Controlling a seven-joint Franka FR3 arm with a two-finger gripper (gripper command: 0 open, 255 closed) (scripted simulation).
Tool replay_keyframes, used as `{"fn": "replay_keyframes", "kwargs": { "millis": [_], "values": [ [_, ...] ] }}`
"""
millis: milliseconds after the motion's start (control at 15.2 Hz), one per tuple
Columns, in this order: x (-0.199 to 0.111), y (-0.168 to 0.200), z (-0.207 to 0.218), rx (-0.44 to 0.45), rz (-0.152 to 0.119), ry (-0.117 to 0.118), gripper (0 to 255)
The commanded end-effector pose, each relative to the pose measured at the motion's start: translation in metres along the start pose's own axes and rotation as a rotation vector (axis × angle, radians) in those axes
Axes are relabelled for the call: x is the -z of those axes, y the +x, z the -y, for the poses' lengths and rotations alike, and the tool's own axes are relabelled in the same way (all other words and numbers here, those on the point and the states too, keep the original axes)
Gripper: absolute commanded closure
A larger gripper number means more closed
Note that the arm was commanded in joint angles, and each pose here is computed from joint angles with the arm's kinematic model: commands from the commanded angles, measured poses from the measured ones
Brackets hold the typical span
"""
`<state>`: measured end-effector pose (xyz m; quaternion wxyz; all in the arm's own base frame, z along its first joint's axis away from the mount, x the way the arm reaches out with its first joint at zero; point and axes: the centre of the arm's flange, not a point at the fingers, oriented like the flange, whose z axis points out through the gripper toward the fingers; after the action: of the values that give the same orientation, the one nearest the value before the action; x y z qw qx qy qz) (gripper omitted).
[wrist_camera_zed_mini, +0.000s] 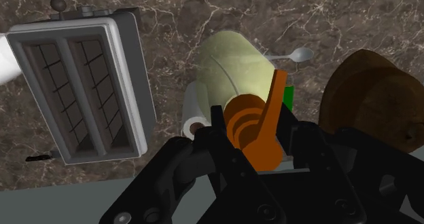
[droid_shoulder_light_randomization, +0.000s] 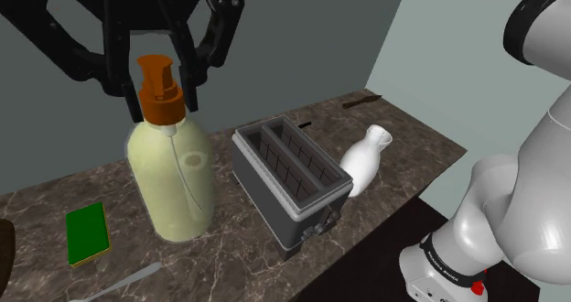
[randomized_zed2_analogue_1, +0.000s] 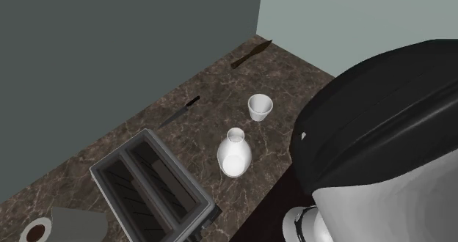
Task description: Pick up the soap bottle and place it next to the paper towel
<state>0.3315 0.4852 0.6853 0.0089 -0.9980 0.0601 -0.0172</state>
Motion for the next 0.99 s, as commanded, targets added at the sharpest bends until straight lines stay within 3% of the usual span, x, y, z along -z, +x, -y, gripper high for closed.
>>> {"fn": "replay_keyframes", "kwargs": {
  "millis": [0, 924],
  "values": [
    [-0.012, -0.001, -0.001, 0.000, 0.000, 0.001, 255],
    [-0.086, -0.003, -0.002, 0.000, 0.000, 0.001, 255]
  ]
}}
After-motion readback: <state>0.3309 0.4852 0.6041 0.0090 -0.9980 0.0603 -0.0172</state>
